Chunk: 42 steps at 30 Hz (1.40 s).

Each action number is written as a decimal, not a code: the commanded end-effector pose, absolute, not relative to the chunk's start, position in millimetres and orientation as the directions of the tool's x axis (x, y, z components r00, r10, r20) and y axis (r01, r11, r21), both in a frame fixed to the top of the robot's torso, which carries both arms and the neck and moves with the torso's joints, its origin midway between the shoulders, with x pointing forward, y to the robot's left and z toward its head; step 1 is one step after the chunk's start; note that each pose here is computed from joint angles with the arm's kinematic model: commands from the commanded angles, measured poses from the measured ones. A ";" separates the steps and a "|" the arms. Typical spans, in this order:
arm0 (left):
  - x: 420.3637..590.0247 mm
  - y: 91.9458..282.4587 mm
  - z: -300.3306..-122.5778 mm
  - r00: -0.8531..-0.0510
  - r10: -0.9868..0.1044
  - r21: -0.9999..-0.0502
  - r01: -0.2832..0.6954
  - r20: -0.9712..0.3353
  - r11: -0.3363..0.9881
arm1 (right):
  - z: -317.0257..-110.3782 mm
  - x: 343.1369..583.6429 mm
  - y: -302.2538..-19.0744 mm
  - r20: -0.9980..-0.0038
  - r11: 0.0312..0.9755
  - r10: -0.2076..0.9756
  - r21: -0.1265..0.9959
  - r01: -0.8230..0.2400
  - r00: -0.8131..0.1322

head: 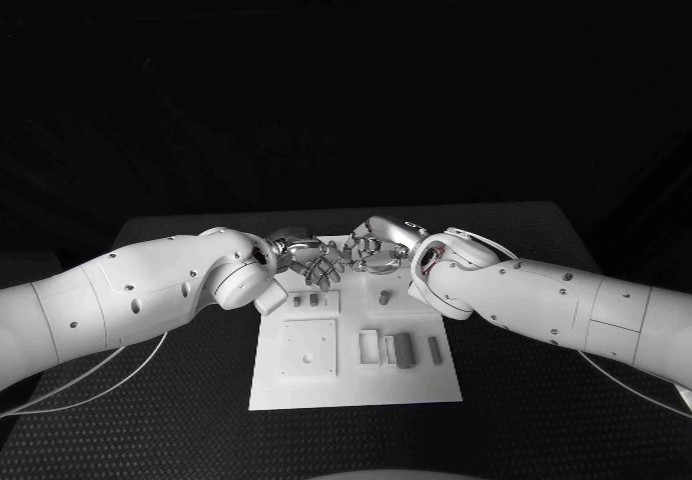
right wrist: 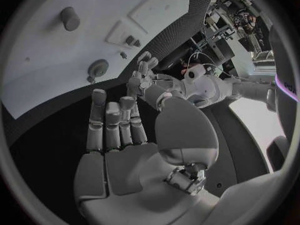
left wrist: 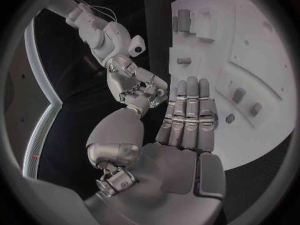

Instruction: Assemble the parts on the task board

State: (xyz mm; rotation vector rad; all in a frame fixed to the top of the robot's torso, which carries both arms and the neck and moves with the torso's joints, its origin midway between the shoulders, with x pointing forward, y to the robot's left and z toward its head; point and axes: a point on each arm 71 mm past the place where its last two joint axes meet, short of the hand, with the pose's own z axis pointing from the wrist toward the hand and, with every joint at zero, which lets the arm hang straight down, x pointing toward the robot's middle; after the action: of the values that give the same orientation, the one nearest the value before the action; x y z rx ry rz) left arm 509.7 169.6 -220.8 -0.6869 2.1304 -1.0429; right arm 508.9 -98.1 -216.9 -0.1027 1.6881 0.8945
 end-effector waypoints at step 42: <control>508.5 166.9 -219.3 -0.656 -0.670 -0.816 -0.141 -0.347 0.561 | -218.5 507.5 -92.4 -0.858 0.694 0.365 0.509 -0.509 -0.361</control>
State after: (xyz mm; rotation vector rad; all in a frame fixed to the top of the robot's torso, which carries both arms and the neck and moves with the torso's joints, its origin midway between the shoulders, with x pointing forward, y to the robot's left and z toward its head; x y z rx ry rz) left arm 509.3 168.6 -220.1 -0.6704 2.1338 -1.0383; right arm 507.5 -92.8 -218.2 -0.1103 1.7062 0.9073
